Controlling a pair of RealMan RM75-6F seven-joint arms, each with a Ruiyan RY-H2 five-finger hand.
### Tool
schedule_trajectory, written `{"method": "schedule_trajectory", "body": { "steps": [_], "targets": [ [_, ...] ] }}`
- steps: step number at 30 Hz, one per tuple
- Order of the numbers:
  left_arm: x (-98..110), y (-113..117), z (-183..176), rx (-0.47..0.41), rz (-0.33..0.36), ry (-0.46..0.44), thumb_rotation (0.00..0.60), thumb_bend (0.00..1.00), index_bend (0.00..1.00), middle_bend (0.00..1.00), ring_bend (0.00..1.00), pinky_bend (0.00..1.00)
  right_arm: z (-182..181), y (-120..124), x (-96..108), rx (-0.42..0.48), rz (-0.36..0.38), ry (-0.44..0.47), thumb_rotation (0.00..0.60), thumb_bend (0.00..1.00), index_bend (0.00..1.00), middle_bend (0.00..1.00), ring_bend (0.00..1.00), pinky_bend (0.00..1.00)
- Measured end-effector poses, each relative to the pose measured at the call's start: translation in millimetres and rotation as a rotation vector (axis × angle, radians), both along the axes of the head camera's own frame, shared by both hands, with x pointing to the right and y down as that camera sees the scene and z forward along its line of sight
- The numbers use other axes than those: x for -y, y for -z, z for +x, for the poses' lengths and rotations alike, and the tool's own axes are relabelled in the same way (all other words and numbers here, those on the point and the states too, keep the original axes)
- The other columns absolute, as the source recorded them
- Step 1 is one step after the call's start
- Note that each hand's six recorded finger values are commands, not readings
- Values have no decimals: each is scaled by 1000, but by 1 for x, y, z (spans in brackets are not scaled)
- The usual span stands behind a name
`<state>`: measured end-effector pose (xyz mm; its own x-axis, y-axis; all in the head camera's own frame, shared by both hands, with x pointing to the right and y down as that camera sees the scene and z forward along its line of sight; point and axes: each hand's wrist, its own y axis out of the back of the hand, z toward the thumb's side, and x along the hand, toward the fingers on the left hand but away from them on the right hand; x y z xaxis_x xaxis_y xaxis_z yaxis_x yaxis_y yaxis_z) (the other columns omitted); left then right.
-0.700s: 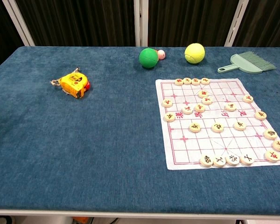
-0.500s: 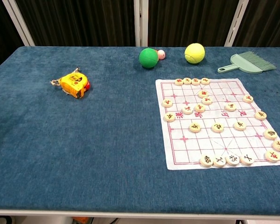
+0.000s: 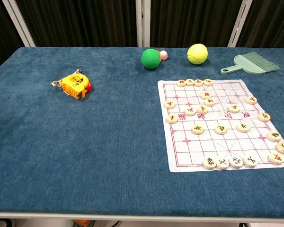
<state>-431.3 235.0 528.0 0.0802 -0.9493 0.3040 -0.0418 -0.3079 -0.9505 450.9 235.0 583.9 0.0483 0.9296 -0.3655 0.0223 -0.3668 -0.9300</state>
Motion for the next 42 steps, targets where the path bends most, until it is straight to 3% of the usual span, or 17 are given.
{"method": "schedule_trajectory", "body": {
  "steps": [7,17,25,42],
  "targets": [
    [-5,1,0,-1,-2,3,600,124,64,61,0,0,-64,-29,24,29,-29,140,600,213,32,0,0,0],
    [-14,3,-5,-6,-5,21,600,124,64,61,0,0,-151,-89,32,16,-120,290,600,217,116,0,0,0],
    [-18,2,-9,-7,-10,31,600,124,64,61,0,0,-177,-120,36,-21,-171,311,600,232,174,0,0,0],
    [-19,4,-12,-11,-2,34,600,125,64,61,0,0,-192,-149,33,-23,-204,310,600,251,309,0,0,0]
  ]
}}
